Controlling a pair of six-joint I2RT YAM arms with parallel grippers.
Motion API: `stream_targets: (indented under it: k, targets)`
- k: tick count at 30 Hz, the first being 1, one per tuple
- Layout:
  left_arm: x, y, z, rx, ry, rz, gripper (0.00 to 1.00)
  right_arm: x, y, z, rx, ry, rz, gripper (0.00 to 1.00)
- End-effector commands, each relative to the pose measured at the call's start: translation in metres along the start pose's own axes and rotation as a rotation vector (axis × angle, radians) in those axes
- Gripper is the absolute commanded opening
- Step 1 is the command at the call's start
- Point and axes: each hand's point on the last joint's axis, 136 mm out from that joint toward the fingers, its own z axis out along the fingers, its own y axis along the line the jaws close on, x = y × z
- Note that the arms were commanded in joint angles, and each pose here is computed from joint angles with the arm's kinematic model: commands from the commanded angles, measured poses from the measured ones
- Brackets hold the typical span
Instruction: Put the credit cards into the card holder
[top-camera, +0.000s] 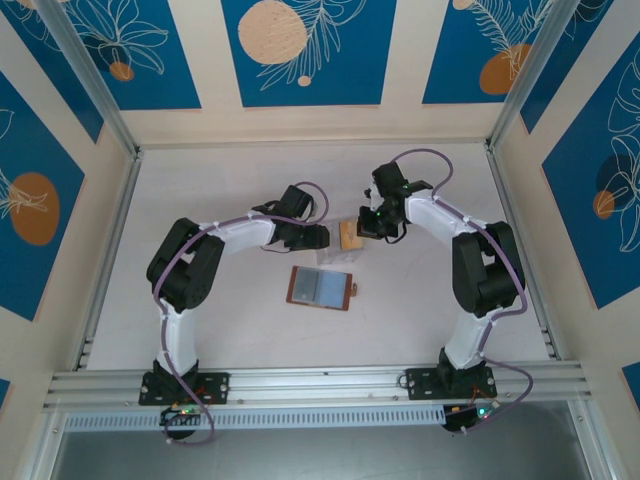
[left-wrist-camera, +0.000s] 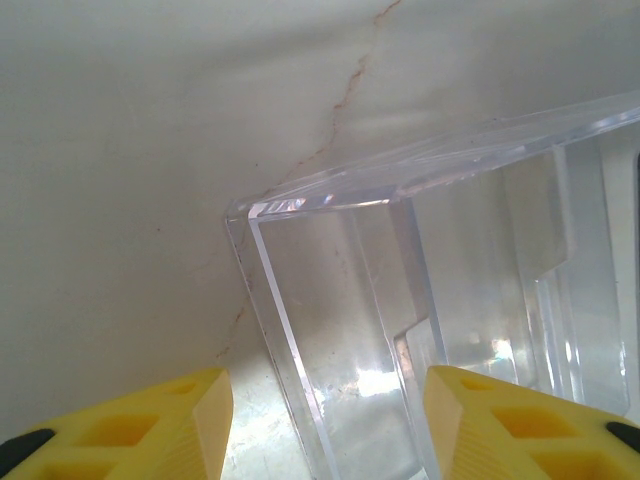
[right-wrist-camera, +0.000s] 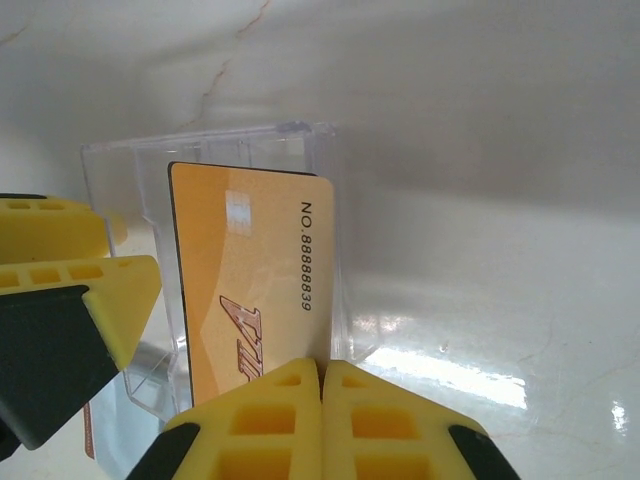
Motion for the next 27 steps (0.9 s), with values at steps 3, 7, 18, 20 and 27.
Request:
stream_targets:
  k: [3,7,18,20,27]
  targets:
    - [0.017,0.023,0.007,-0.061,0.082,-0.050,0.53,0.012,-0.003,-0.012,0.073,0.021,-0.027,0.00]
    - [0.017,0.023,0.006,-0.060,0.082,-0.050,0.53,0.012,0.006,-0.017,0.062,0.016,-0.048,0.00]
    - [0.017,0.022,0.004,-0.060,0.079,-0.047,0.53,0.010,0.047,-0.032,-0.041,0.013,-0.115,0.00]
    - [0.017,0.022,0.004,-0.062,0.078,-0.047,0.53,0.010,0.053,-0.033,-0.068,0.016,-0.118,0.00]
    - [0.014,0.015,-0.003,-0.034,0.073,-0.046,0.53,0.011,0.055,-0.024,-0.119,0.047,-0.095,0.00]
